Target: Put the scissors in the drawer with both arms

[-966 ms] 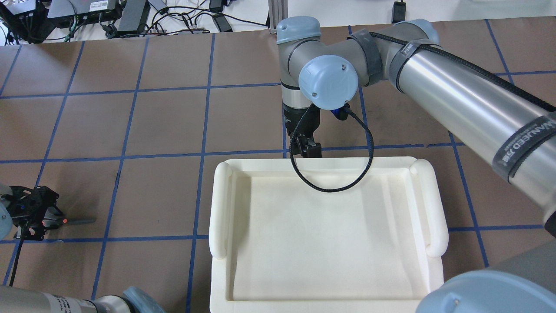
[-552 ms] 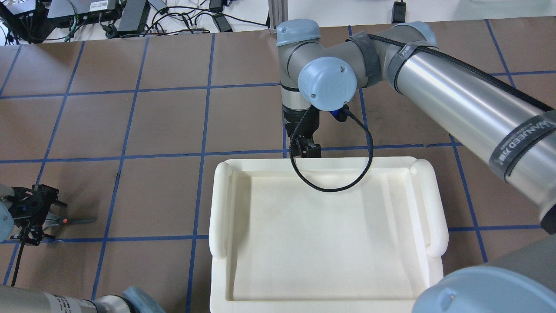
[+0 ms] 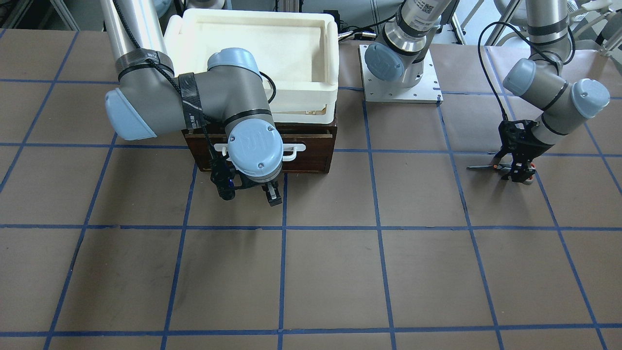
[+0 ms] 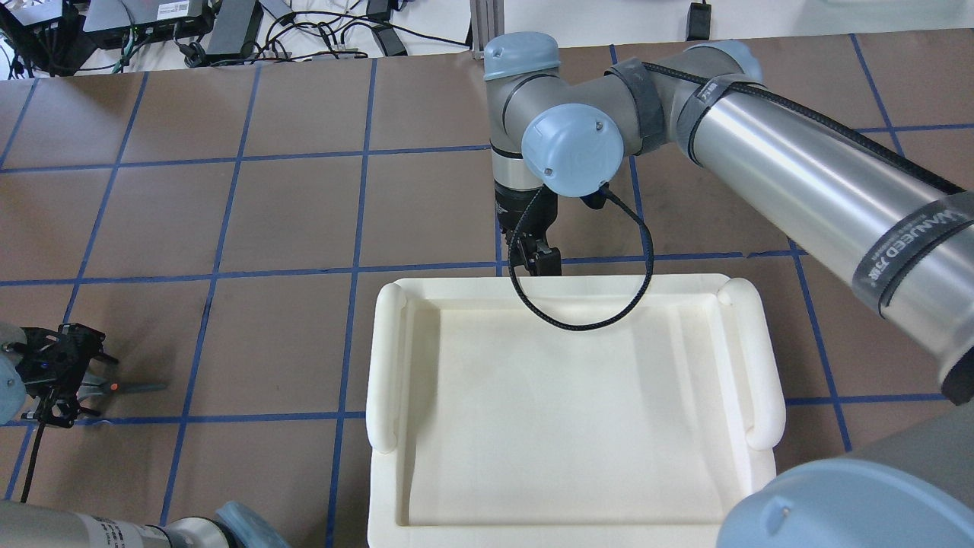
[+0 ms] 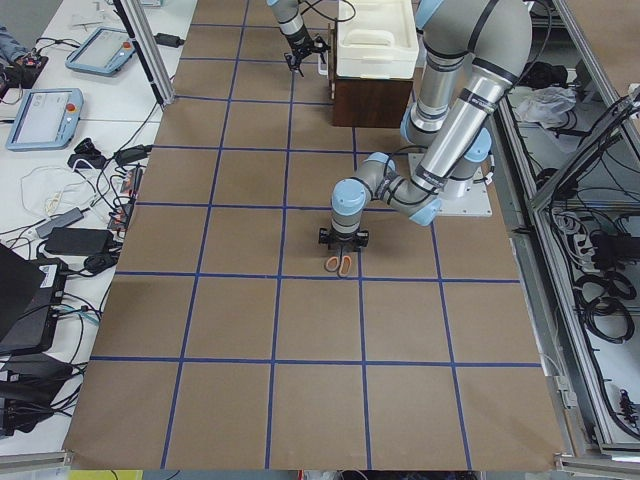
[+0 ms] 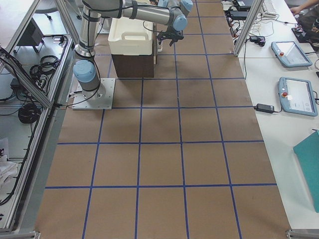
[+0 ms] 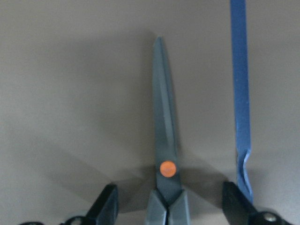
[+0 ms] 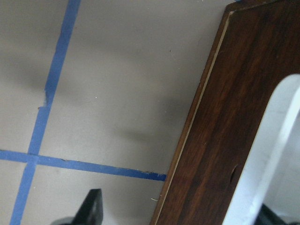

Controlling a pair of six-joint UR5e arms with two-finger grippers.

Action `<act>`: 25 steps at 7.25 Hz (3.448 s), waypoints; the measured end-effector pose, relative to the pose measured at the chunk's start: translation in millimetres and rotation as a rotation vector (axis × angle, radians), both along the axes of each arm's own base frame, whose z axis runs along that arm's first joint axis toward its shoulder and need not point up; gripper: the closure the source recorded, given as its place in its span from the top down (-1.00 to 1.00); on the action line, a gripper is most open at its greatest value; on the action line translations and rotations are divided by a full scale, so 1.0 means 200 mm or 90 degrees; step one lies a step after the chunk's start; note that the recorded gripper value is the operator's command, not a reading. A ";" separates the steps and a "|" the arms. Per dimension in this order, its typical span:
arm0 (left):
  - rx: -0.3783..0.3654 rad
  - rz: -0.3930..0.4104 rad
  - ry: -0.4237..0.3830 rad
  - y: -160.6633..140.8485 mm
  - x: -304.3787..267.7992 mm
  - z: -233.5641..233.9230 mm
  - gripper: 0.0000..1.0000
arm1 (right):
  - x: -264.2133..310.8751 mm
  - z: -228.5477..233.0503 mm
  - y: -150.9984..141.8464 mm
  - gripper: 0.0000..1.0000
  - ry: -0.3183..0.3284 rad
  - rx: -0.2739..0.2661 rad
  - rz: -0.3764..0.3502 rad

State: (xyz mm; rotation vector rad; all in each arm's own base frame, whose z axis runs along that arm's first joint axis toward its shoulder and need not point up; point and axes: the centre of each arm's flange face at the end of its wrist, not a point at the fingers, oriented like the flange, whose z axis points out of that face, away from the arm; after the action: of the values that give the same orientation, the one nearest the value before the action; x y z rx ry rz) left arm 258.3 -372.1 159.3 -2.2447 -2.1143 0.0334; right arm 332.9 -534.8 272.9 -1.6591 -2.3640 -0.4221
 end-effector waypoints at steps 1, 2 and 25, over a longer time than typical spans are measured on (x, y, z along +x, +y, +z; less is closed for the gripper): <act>0.000 0.000 0.000 0.00 0.00 0.00 -0.93 | 0.00 0.01 -0.02 1.00 -0.005 -0.016 0.007; -0.001 0.001 -0.001 0.00 0.00 0.00 -1.00 | 0.00 0.02 -0.03 1.00 -0.007 -0.027 0.013; 0.075 0.234 -0.029 -0.63 -1.82 1.65 -1.00 | -0.01 0.08 -0.47 1.00 -0.047 -0.164 0.117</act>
State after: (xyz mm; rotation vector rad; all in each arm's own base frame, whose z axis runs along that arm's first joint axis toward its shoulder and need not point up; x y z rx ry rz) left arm -104.7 -497.6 489.1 -1.7852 -2.4502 -0.1233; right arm 331.5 -628.3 289.9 -1.5273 -2.6927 -0.1527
